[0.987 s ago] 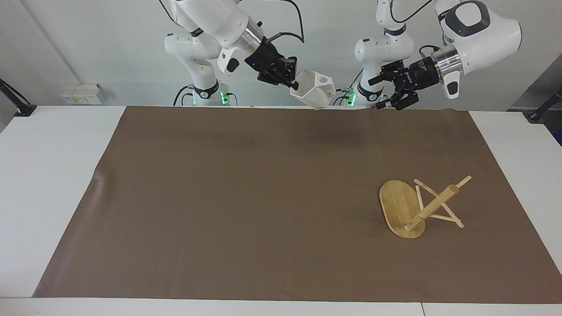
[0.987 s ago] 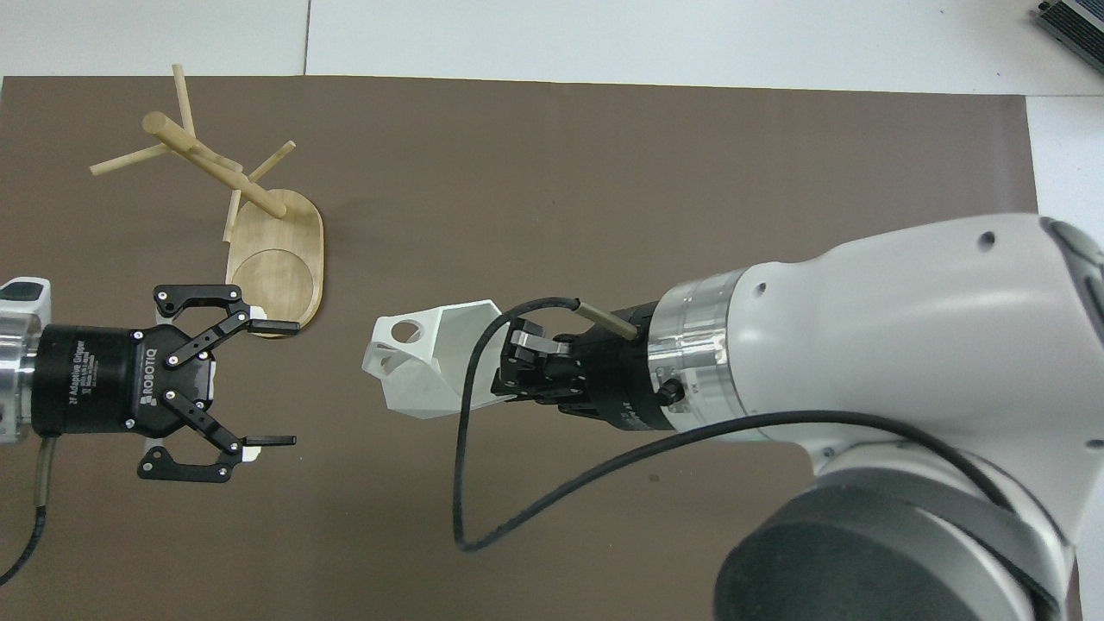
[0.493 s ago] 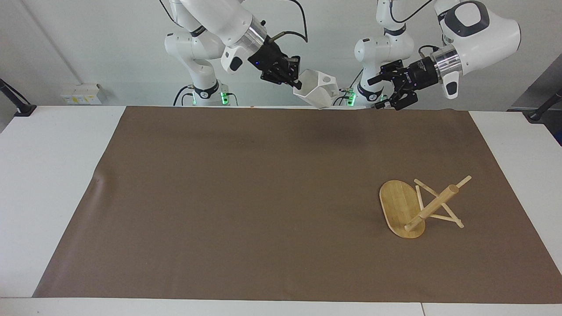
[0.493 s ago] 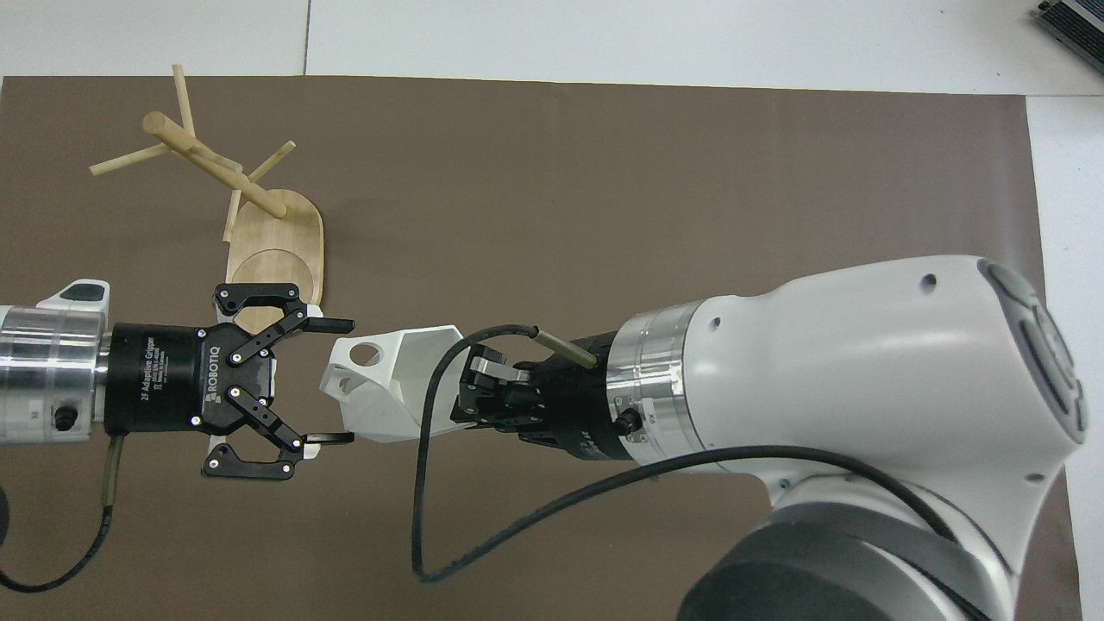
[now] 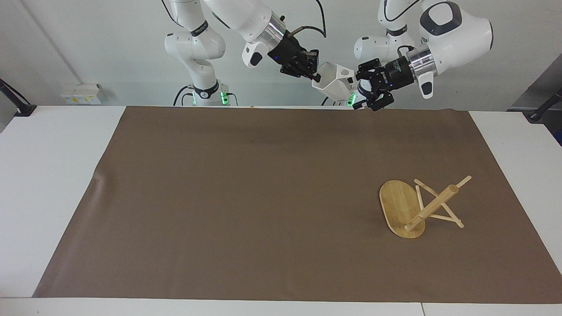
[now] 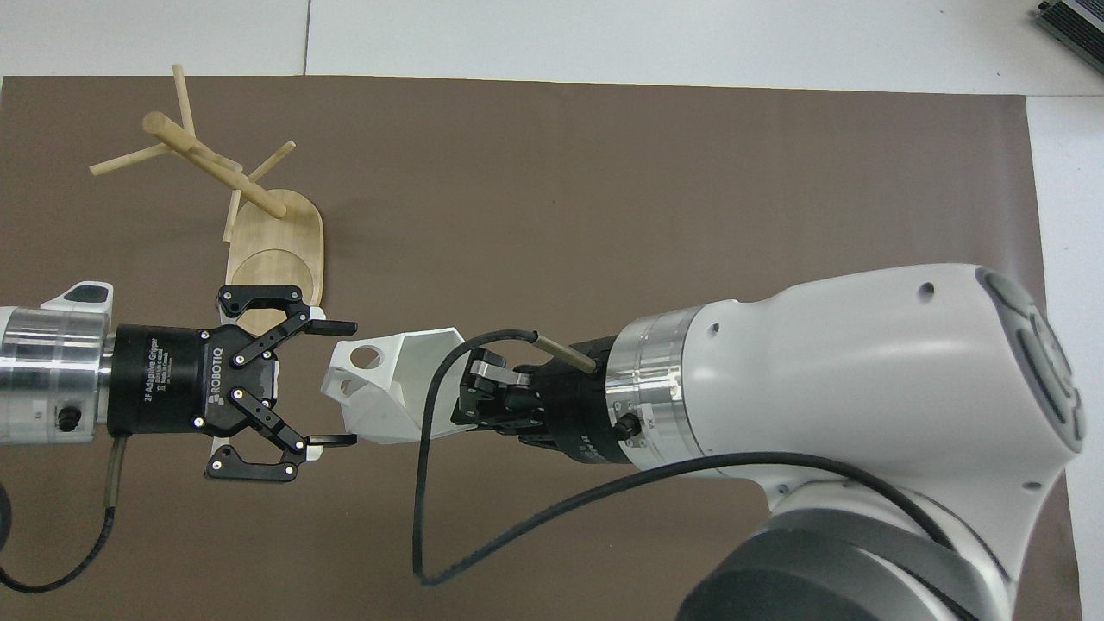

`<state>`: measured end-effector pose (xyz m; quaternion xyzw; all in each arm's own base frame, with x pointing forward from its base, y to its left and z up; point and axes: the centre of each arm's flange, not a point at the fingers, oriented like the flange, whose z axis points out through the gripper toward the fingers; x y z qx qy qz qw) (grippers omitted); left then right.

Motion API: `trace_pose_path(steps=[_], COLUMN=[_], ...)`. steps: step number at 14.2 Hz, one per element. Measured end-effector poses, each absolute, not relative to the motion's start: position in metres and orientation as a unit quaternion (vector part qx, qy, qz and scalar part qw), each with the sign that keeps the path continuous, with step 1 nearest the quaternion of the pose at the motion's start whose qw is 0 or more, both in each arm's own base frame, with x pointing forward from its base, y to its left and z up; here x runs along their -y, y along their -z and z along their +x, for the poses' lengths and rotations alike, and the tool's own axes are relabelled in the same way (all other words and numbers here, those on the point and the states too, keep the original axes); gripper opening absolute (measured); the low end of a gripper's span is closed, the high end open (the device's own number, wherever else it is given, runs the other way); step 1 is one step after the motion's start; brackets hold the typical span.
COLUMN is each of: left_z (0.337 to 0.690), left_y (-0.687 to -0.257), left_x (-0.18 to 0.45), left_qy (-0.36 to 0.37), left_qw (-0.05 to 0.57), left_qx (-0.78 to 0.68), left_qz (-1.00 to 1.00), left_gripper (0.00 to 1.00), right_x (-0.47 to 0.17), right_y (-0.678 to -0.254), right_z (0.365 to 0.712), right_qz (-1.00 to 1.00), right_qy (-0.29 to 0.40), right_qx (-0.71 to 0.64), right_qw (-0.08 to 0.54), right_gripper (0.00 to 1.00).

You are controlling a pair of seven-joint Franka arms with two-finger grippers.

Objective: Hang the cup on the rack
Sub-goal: 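Close the left gripper on the cup while the right gripper holds it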

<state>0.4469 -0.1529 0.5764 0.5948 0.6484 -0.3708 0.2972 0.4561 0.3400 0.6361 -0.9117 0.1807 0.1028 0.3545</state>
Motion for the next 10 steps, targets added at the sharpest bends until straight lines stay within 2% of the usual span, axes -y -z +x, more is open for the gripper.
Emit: trace_pose_path(steps=[10], left_z=[0.437], left_y=[-0.575], left_x=[0.182], left_qy=[0.375], left_qw=[0.281], left_qx=[-0.636], left_qz=[0.613], left_gripper=[1.0], right_x=[-0.337], right_y=[-0.634], right_z=[0.458], right_qz=[-0.911], right_qy=[-0.103], right_qx=[-0.185], right_qw=[0.354], right_gripper=[0.05])
